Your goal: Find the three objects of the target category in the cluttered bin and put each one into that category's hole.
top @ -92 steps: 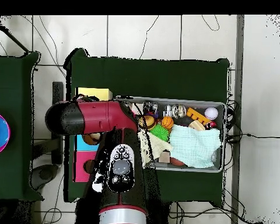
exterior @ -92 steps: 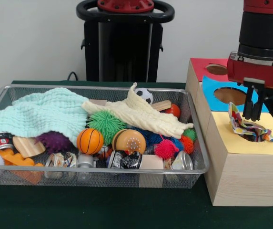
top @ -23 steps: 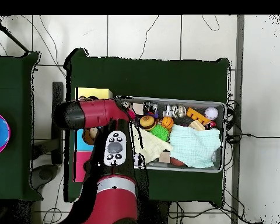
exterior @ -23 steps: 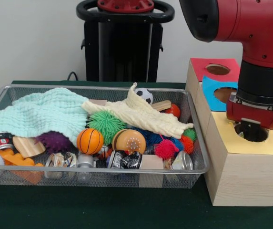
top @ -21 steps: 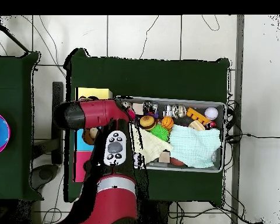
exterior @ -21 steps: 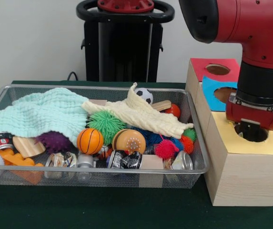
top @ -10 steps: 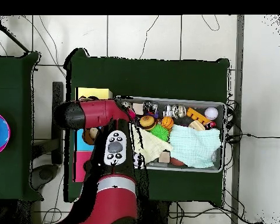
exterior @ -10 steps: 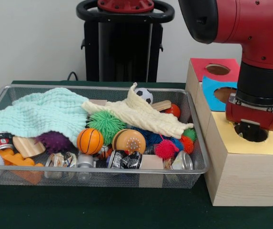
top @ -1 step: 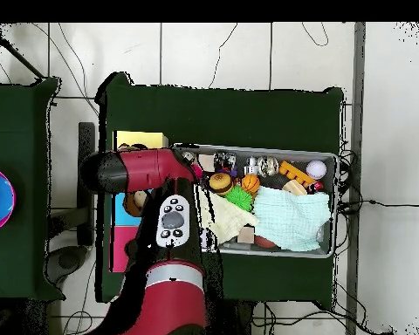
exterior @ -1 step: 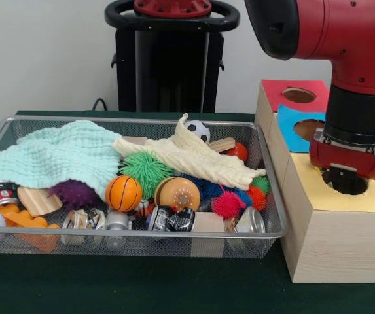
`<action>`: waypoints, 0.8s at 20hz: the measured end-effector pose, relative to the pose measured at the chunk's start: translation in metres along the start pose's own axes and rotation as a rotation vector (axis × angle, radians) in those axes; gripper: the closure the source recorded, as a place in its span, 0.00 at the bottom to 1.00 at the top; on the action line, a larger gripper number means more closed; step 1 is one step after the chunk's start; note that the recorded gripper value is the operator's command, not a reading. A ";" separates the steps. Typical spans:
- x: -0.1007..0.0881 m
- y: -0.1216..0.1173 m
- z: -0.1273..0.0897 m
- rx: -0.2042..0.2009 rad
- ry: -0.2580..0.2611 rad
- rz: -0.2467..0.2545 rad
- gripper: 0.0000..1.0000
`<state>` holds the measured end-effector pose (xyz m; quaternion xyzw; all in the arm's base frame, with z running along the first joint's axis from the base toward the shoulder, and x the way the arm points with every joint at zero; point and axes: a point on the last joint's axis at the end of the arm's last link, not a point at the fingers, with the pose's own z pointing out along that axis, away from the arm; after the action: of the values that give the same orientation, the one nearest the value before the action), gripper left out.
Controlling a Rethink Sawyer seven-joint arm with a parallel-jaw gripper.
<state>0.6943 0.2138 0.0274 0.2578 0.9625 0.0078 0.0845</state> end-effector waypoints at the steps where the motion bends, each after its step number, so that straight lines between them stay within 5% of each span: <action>1: -0.001 0.000 -0.001 0.000 -0.001 0.001 1.00; 16: -0.013 -0.011 -0.041 -0.015 -0.019 0.026 1.00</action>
<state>0.6929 0.1993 0.0691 0.2697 0.9581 0.0138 0.0954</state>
